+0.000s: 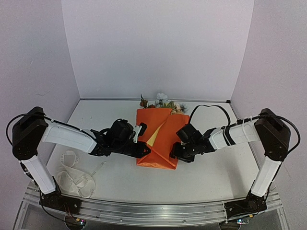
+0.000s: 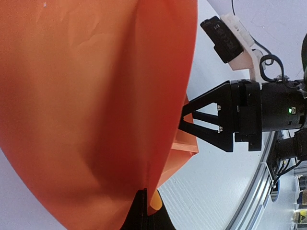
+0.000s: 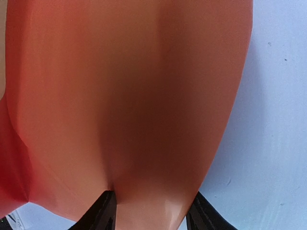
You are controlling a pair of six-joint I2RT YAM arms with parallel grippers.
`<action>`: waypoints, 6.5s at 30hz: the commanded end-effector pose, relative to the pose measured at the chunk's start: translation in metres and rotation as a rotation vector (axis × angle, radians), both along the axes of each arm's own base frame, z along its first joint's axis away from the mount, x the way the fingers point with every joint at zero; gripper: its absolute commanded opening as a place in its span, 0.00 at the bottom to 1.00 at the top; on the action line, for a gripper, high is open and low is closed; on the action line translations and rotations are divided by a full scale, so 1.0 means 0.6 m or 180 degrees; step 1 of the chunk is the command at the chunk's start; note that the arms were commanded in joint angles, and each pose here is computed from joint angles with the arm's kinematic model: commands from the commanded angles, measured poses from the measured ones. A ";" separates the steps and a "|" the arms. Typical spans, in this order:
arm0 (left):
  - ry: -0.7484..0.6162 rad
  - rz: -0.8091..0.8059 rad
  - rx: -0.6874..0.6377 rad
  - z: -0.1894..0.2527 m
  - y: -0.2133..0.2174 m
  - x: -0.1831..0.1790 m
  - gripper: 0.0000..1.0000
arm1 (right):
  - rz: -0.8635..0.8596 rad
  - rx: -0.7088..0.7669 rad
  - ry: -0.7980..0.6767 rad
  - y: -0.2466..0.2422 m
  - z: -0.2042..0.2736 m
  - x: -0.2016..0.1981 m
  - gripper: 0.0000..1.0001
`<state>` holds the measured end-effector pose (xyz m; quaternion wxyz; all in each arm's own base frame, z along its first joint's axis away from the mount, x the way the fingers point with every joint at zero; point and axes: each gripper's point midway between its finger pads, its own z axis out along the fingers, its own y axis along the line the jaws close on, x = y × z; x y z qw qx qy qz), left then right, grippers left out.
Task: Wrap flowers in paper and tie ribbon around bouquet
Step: Fold the 2/3-folded wrapping paper at the center of the board, then adjust the folded bouquet at the center of the board.
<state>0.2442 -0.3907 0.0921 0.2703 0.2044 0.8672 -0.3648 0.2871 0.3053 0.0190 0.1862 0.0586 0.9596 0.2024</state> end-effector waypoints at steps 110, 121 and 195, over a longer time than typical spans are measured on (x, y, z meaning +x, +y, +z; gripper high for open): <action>0.0152 -0.0046 0.0045 0.025 -0.043 -0.001 0.00 | -0.0041 -0.0115 -0.0256 -0.016 0.015 -0.047 0.39; 0.0331 -0.0358 0.0113 -0.013 -0.097 -0.005 0.00 | -0.0073 -0.0006 -0.0195 -0.003 0.003 -0.046 0.38; 0.1044 -0.0286 -0.0639 -0.014 -0.099 0.076 0.27 | -0.0506 -0.0073 -0.0327 -0.056 0.069 0.110 0.32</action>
